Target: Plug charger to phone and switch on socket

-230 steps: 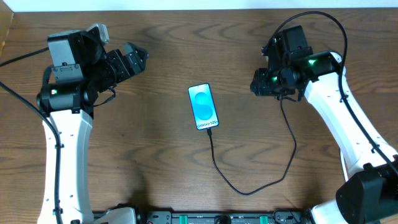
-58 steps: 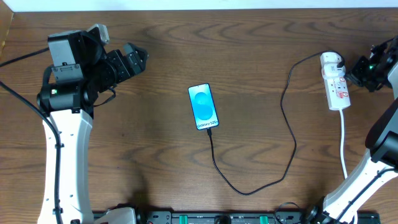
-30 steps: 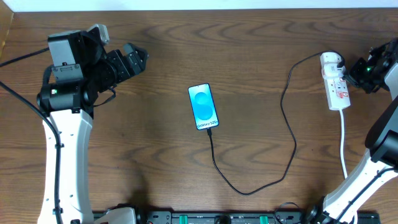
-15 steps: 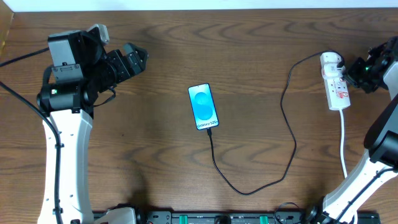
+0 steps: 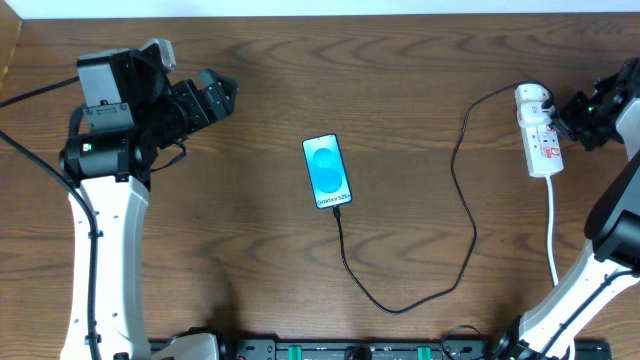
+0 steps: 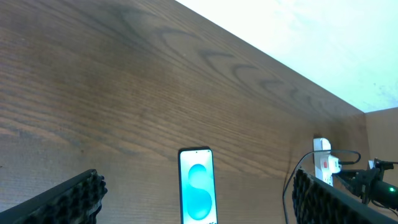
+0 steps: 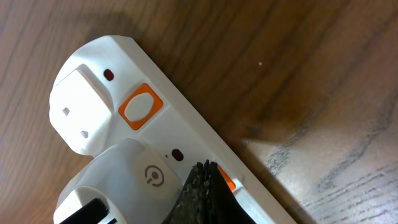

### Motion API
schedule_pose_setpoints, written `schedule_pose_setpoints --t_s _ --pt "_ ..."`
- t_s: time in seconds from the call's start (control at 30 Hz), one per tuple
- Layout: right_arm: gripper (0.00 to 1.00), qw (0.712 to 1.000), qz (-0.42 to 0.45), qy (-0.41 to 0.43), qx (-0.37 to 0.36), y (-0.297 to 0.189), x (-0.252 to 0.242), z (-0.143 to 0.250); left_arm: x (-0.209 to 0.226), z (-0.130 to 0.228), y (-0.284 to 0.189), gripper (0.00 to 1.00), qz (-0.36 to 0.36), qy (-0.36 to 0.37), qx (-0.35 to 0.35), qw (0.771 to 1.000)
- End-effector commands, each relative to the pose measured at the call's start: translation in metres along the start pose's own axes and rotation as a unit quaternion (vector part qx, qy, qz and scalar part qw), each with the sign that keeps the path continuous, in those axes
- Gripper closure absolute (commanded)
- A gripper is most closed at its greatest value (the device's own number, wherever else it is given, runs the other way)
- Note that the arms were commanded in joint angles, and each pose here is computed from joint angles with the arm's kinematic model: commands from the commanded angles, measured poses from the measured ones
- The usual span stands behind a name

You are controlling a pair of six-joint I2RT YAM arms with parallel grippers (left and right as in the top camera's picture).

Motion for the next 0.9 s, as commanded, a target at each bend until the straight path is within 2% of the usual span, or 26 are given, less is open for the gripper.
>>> schedule_pose_setpoints --t_s 0.0,0.57,0.87 --pt "0.99 0.997 -0.03 0.013 0.074 0.025 0.021 0.033 -0.001 -0.001 -0.001 0.02 0.003 0.007 -0.001 1.0" --pt "0.99 0.997 0.01 0.049 0.063 0.026 0.016 0.03 -0.001 -0.001 -0.001 0.02 0.003 0.007 -0.001 1.0" --pt "0.99 0.994 -0.063 0.079 0.029 0.023 0.022 0.014 -0.001 -0.001 -0.001 0.02 0.003 0.007 -0.001 1.0"
Point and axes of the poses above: each gripper's point midway between its finger pads, its own y axis out along the fingers, its own x axis along the line the jaws close on, z = x × y, the point moved 8 cm from there along -y, back along the fingers, and after that the axes turned 15 degrees about -y, right-handed, at the moved point
